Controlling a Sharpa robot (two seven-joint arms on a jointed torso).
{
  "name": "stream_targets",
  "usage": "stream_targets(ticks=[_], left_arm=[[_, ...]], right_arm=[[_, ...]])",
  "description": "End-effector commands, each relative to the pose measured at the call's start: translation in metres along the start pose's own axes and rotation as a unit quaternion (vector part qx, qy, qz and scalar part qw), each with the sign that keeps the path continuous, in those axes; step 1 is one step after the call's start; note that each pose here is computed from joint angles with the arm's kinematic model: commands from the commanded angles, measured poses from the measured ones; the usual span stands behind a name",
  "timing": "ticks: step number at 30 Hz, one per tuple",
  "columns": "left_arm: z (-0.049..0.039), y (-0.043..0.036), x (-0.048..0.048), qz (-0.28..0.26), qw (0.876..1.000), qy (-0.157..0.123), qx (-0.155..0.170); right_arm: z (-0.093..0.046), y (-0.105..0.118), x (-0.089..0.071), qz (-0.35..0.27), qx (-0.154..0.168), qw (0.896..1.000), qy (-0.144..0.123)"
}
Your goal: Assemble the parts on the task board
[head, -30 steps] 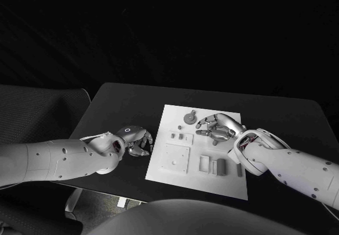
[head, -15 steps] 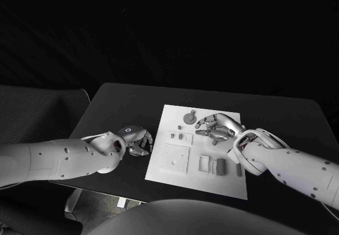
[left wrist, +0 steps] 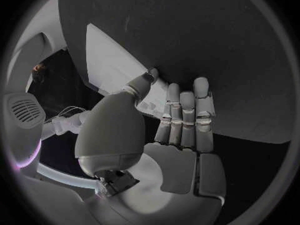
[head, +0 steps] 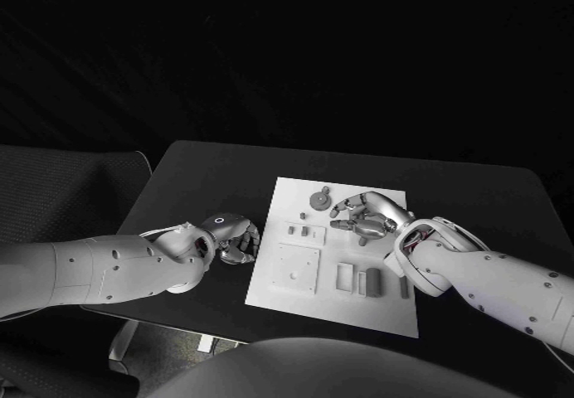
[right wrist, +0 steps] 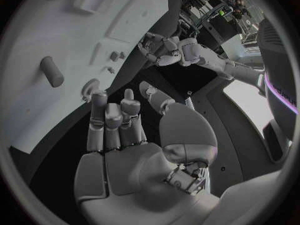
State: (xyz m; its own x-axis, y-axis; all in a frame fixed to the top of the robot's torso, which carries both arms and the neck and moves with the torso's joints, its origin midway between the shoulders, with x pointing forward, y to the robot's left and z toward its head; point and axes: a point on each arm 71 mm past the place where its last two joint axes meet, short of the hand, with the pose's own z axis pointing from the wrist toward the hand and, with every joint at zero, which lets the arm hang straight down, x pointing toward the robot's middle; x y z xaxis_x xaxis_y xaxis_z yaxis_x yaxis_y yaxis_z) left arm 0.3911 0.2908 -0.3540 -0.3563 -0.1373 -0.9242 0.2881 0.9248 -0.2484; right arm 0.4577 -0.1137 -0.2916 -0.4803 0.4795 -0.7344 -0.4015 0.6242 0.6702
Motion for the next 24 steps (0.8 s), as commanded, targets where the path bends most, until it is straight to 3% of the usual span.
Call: stream_targets(ticks=[1,24], left_arm=[[0.0007,-0.0031,0.0039,-0.003,1.0,0.018,0.005],[0.0042,-0.0017,0.0056,0.003,1.0,0.024,-0.002]], right_arm=[[0.0,0.0013,0.0016,-0.002,-0.006,1.0,0.007],[-0.0009,0.001,0.0017,-0.001,-0.006,1.0,0.007]])
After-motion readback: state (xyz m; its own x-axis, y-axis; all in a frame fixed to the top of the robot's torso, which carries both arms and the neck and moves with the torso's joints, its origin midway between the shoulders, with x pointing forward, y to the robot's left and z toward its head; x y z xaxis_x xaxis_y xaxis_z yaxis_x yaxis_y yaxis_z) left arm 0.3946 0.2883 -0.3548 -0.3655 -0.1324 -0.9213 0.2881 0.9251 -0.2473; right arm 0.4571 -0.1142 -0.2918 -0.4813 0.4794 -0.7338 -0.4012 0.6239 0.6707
